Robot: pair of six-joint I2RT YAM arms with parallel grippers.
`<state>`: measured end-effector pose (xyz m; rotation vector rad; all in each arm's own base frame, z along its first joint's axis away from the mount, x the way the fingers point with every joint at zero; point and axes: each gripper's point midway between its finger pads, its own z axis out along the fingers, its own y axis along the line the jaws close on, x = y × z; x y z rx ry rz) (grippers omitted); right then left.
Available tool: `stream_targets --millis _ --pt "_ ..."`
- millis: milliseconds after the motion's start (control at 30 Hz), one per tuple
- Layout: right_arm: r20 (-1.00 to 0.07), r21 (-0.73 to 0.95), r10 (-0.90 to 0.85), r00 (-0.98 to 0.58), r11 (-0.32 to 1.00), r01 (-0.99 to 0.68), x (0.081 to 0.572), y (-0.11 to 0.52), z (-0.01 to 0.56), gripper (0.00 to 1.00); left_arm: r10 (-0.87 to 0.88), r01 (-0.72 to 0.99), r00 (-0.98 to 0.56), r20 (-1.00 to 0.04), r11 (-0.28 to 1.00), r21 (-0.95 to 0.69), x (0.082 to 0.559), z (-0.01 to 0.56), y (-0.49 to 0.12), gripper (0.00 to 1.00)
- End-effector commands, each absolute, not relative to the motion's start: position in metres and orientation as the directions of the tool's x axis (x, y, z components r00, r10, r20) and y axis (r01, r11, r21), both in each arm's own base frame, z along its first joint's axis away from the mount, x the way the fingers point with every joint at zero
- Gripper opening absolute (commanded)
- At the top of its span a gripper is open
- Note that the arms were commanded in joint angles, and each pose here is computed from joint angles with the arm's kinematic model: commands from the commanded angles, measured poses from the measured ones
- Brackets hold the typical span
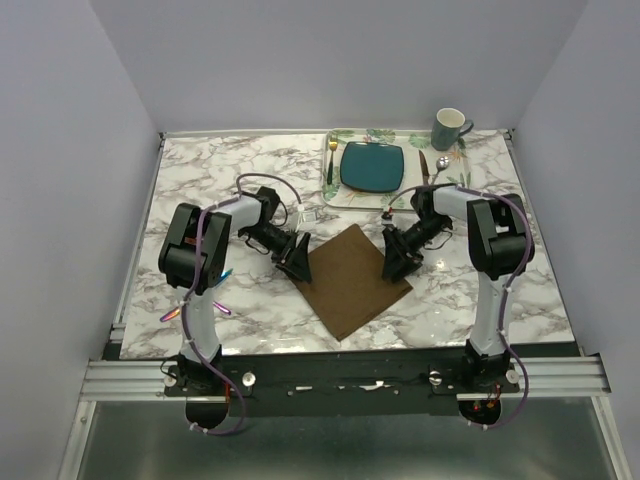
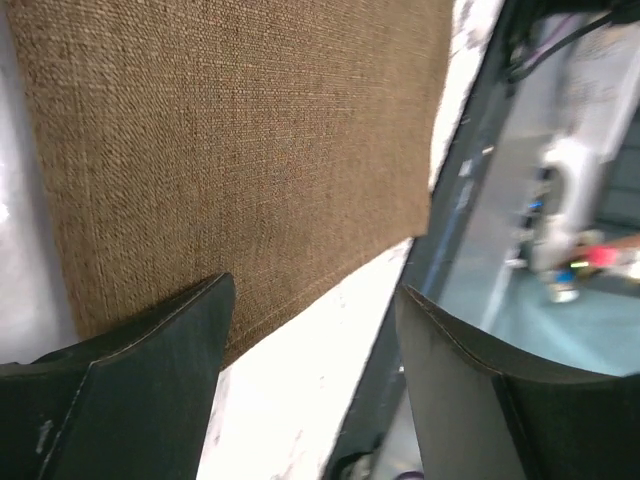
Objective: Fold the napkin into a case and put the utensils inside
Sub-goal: Pick up the top corner of the square folded napkin from the center of the board.
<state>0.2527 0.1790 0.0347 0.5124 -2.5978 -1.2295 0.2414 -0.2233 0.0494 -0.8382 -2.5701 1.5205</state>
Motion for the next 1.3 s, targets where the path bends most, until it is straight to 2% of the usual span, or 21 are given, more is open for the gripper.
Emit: stream_targets --millis 0,33,100,133,200,233,267,300,333,367,433,533,667,800,833,1267 --pt "-0.005 0.805 -0.427 -0.904 0.535 -0.257 0.230 0.186 0.055 0.63 0.576 0.698 -0.679 -0.455 0.313 -0.644 0.245 0.069 -0.217 0.76" --pt "-0.018 0.810 -0.425 -0.905 0.524 -0.262 0.227 0.188 0.063 0.63 0.578 0.768 -0.616 -0.534 0.291 -0.571 0.248 0.086 -0.220 0.73" --pt "-0.052 0.814 -0.422 -0.905 0.507 -0.283 0.232 0.190 0.074 0.64 0.633 0.853 -0.494 -0.597 0.218 -0.474 0.229 0.089 -0.225 0.65" --pt "-0.073 0.809 -0.420 -0.904 0.506 -0.300 0.234 0.190 0.079 0.64 0.635 0.923 -0.373 -0.677 0.177 -0.342 0.231 0.106 -0.229 0.64" --pt "-0.099 0.799 -0.420 -0.902 0.507 -0.324 0.240 0.191 0.083 0.64 0.694 0.977 -0.190 -0.695 0.068 -0.201 0.204 0.093 -0.230 0.56" --pt "-0.117 0.795 -0.417 -0.901 0.505 -0.337 0.245 0.192 0.085 0.64 0.652 0.999 -0.053 -0.756 0.034 -0.041 0.210 0.112 -0.238 0.52" --pt "-0.125 0.786 -0.417 -0.900 0.512 -0.347 0.249 0.192 0.085 0.64 0.680 1.000 -0.014 -0.734 0.018 -0.002 0.196 0.094 -0.231 0.49" --pt "-0.131 0.786 -0.417 -0.899 0.510 -0.351 0.251 0.193 0.086 0.64 0.666 0.996 0.090 -0.740 -0.054 0.073 0.185 0.094 -0.240 0.44" --pt "-0.142 0.781 -0.415 -0.899 0.511 -0.359 0.255 0.193 0.087 0.64 0.613 0.978 0.196 -0.765 -0.072 0.194 0.187 0.108 -0.249 0.42" --pt "-0.141 0.781 -0.414 -0.899 0.512 -0.358 0.257 0.194 0.086 0.64 0.621 0.973 0.223 -0.751 -0.096 0.209 0.175 0.092 -0.246 0.39" --pt "-0.141 0.782 -0.406 -0.903 0.513 -0.353 0.260 0.195 0.086 0.64 0.580 0.933 0.346 -0.737 -0.133 0.334 0.169 0.096 -0.261 0.37" --pt "-0.149 0.774 -0.400 -0.904 0.522 -0.359 0.264 0.195 0.085 0.65 0.574 0.896 0.418 -0.704 -0.129 0.426 0.164 0.083 -0.268 0.37" --pt "-0.149 0.769 -0.391 -0.908 0.532 -0.355 0.266 0.195 0.081 0.65 0.558 0.846 0.510 -0.654 -0.190 0.498 0.141 0.064 -0.281 0.38" --pt "-0.148 0.768 -0.394 -0.907 0.532 -0.356 0.265 0.195 0.080 0.66 0.530 0.813 0.563 -0.634 -0.220 0.538 0.131 0.060 -0.292 0.52" --pt "-0.147 0.766 -0.394 -0.907 0.534 -0.357 0.265 0.194 0.079 0.66 0.536 0.810 0.568 -0.624 -0.229 0.540 0.129 0.056 -0.293 0.53" --pt "-0.147 0.762 -0.399 -0.905 0.538 -0.361 0.265 0.193 0.078 0.68 0.511 0.774 0.633 -0.581 -0.391 0.499 0.101 0.034 -0.291 0.50"
